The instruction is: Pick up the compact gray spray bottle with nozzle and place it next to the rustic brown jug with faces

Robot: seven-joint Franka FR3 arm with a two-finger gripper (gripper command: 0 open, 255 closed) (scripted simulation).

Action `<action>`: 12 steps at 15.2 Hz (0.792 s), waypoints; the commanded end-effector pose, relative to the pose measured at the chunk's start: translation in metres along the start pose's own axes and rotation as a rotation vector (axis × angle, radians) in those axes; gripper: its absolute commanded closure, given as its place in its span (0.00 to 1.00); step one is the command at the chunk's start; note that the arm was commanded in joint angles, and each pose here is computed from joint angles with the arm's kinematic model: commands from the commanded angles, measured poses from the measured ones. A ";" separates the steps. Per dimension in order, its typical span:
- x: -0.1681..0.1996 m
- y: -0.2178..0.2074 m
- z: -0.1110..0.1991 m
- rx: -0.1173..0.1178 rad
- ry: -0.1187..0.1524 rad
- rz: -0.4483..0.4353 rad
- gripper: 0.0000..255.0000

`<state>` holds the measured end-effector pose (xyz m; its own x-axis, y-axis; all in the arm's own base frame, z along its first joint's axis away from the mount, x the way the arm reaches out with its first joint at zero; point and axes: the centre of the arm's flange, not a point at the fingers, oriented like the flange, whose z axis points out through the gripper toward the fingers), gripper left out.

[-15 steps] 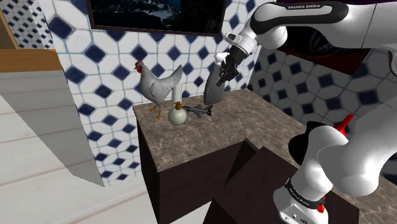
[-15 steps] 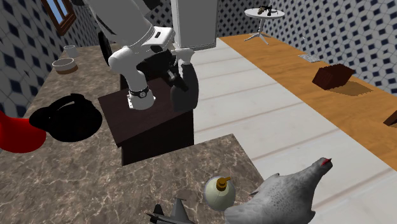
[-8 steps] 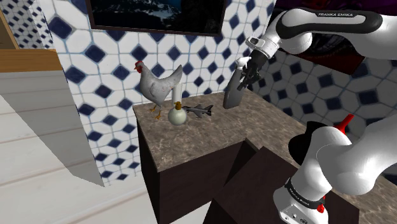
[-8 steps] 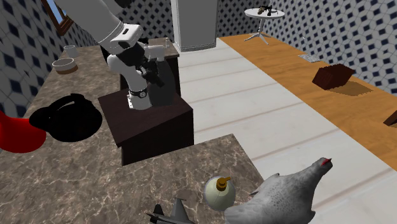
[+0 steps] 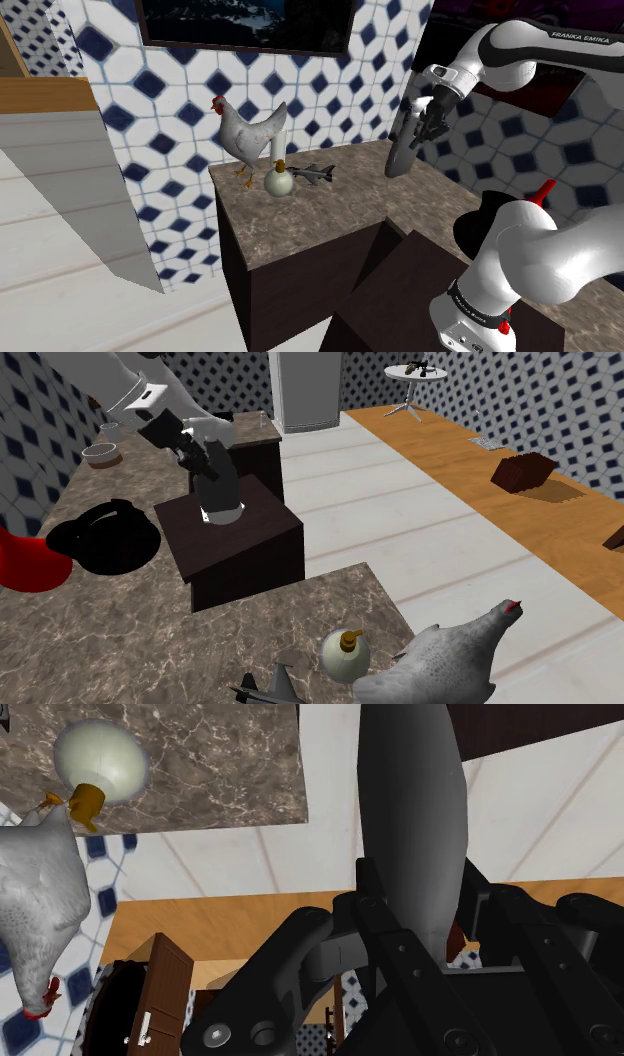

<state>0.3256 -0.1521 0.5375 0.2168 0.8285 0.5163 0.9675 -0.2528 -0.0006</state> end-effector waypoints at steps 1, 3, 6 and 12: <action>-0.018 -0.018 -0.009 0.001 -0.001 -0.001 1.00; -0.036 -0.035 -0.019 0.001 -0.001 -0.001 1.00; -0.062 -0.059 -0.035 0.001 -0.001 -0.001 1.00; -0.115 -0.108 -0.068 0.001 -0.001 -0.001 1.00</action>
<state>0.1966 -0.2464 0.5349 0.2164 0.8289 0.5159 0.9675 -0.2527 0.0001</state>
